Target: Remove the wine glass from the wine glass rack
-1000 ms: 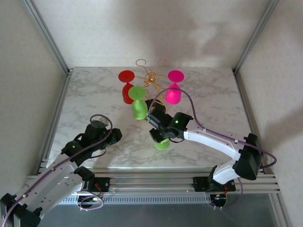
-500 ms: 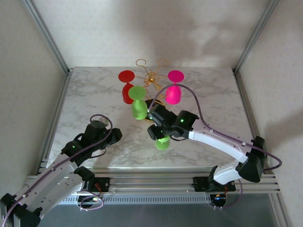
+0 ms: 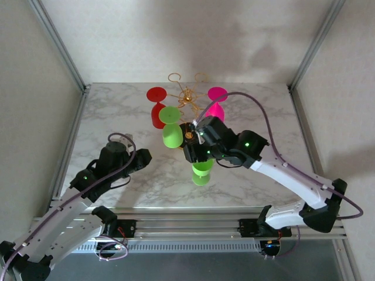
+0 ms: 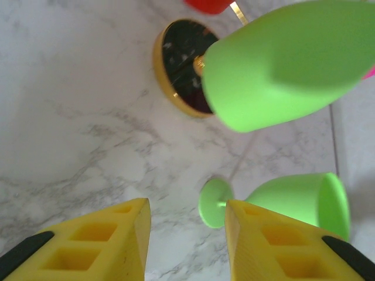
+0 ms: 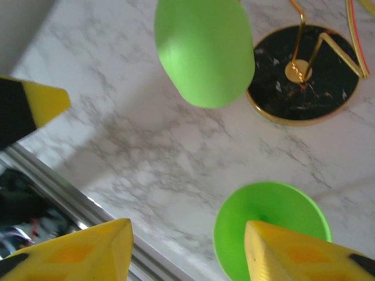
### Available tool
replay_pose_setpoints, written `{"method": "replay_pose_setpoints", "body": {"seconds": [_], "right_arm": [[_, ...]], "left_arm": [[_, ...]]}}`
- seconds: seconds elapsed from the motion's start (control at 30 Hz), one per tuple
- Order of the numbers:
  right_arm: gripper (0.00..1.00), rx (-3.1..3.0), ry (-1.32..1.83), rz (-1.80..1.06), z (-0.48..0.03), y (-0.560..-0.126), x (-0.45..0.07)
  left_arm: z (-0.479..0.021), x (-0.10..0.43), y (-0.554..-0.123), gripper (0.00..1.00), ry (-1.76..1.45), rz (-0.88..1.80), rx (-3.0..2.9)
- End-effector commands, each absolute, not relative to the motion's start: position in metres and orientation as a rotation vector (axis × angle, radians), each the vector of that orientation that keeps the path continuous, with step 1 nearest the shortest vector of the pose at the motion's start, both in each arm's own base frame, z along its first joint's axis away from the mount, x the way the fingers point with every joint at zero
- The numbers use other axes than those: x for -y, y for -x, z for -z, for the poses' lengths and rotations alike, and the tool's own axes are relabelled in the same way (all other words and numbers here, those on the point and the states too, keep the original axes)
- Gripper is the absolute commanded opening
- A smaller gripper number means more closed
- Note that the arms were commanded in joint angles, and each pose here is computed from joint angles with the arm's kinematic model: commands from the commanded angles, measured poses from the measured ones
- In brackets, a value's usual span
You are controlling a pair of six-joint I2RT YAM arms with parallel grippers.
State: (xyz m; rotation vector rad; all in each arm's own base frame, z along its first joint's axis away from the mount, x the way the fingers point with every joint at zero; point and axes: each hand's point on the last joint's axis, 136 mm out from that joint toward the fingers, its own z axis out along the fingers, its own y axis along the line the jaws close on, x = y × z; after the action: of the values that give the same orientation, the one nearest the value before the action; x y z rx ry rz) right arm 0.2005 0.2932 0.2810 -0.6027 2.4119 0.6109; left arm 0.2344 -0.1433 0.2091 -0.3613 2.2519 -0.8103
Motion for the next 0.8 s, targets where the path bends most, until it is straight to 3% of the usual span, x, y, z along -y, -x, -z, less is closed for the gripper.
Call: {"method": "replay_pose_setpoints", "body": {"seconds": [0.0, 0.17, 0.27, 0.43, 0.67, 0.77], "right_arm": [[0.54, -2.356, 0.51, -0.843, -0.315, -0.202, -0.305], [0.57, -2.309, 0.459, -1.051, -0.334, -0.21, -0.322], [0.64, -2.265, 0.447, -1.149, -0.345, -0.213, -0.33], [0.68, -2.249, 0.426, -1.188, -0.352, -0.222, -0.336], [0.65, -2.247, 0.345, -1.258, -0.344, -0.247, -0.346], [0.58, -2.23, 0.275, -1.282, -0.344, -0.261, -0.344]], "left_arm": [[-0.241, 0.147, -0.244, 0.39, 0.274, 0.792, -2.178], [-0.27, 0.148, -0.256, 0.39, 0.26, 0.763, -2.142], [-0.279, 0.152, -0.26, 0.4, 0.264, 0.806, -2.09], [-0.288, 0.158, -0.268, 0.41, 0.265, 0.839, -2.055], [-0.311, 0.155, -0.271, 0.42, 0.3, 0.883, -1.968], [-0.318, 0.154, -0.272, 0.43, 0.305, 0.891, -1.944]]}}
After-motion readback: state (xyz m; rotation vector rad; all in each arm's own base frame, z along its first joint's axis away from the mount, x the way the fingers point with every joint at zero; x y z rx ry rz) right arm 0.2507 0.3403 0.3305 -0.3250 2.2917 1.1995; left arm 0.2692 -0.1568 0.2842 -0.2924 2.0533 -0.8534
